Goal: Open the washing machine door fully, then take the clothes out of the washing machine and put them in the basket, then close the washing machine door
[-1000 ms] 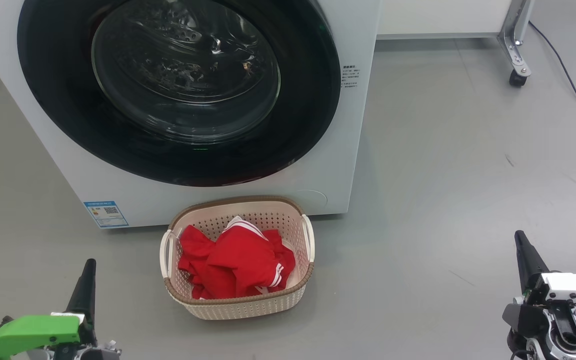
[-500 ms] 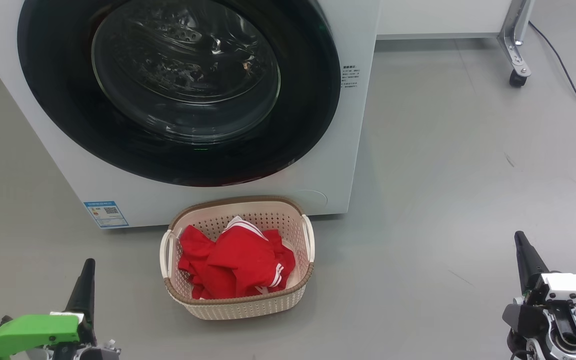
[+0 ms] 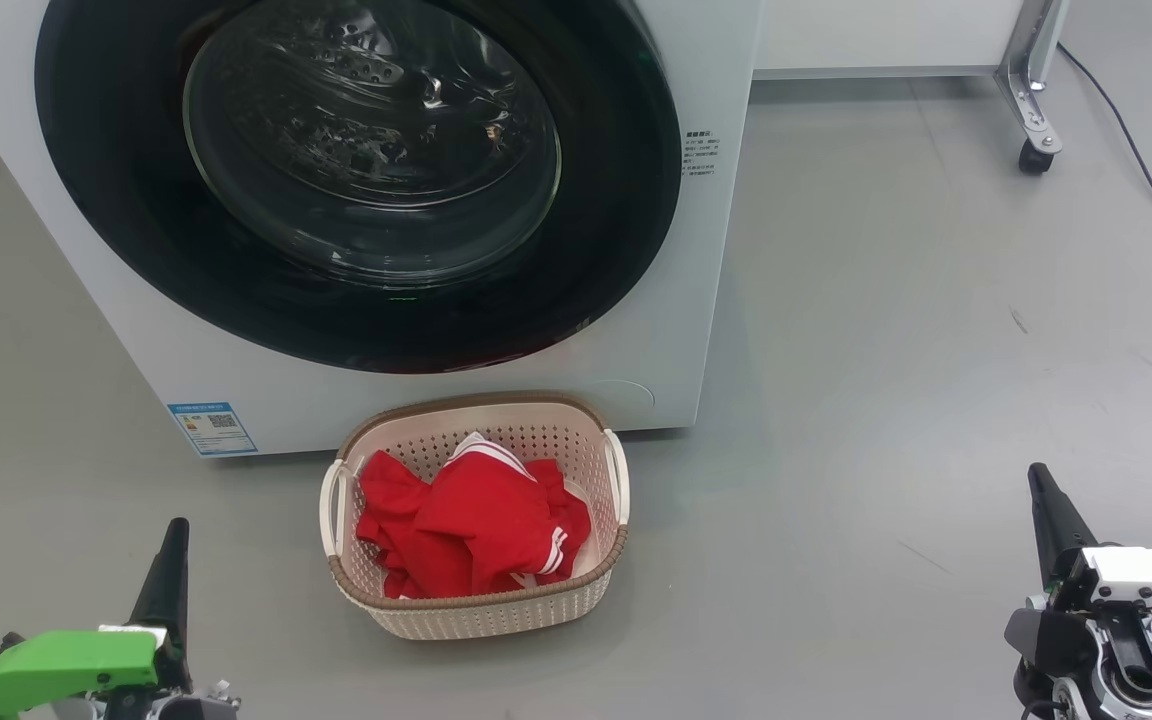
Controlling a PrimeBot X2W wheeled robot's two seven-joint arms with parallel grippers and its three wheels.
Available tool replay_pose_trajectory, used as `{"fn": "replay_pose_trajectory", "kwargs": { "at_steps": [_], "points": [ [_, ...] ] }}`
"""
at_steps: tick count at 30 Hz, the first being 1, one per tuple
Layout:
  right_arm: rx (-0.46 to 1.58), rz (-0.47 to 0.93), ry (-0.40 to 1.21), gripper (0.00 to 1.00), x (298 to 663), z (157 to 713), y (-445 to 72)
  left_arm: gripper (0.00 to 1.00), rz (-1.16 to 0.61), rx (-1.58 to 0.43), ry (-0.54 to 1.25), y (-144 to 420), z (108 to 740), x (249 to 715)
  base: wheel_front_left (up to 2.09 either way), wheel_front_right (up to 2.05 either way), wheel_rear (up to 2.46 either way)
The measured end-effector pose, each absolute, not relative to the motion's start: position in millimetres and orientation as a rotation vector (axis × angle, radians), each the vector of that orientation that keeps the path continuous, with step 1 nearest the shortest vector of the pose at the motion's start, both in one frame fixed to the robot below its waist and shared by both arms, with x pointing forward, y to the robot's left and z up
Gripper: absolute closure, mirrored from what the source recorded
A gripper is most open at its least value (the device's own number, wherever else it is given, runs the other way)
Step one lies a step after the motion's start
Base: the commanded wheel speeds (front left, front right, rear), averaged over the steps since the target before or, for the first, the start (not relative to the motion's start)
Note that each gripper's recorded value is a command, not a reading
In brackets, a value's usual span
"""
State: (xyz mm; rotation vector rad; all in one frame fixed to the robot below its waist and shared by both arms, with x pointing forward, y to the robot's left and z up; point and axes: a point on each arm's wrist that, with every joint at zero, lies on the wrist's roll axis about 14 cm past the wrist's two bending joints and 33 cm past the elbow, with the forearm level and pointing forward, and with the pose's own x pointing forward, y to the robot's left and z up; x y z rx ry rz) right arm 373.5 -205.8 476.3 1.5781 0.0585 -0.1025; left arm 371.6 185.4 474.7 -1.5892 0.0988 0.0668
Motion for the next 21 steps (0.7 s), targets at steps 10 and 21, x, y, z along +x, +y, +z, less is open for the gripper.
{"fn": "replay_pose_trajectory", "kwargs": {
  "at_steps": [10,21],
  "points": [
    [1.581,-0.102,0.060,1.00,373.4,476.0,-205.1,1.00,0.070,-1.589,0.100,185.9,474.0,371.4,0.00,0.00,0.00],
    [1.581,-0.102,0.059,1.00,373.4,475.9,-205.2,1.00,0.068,-1.590,0.106,185.4,473.1,371.2,0.00,0.00,0.00]
  ]
}}
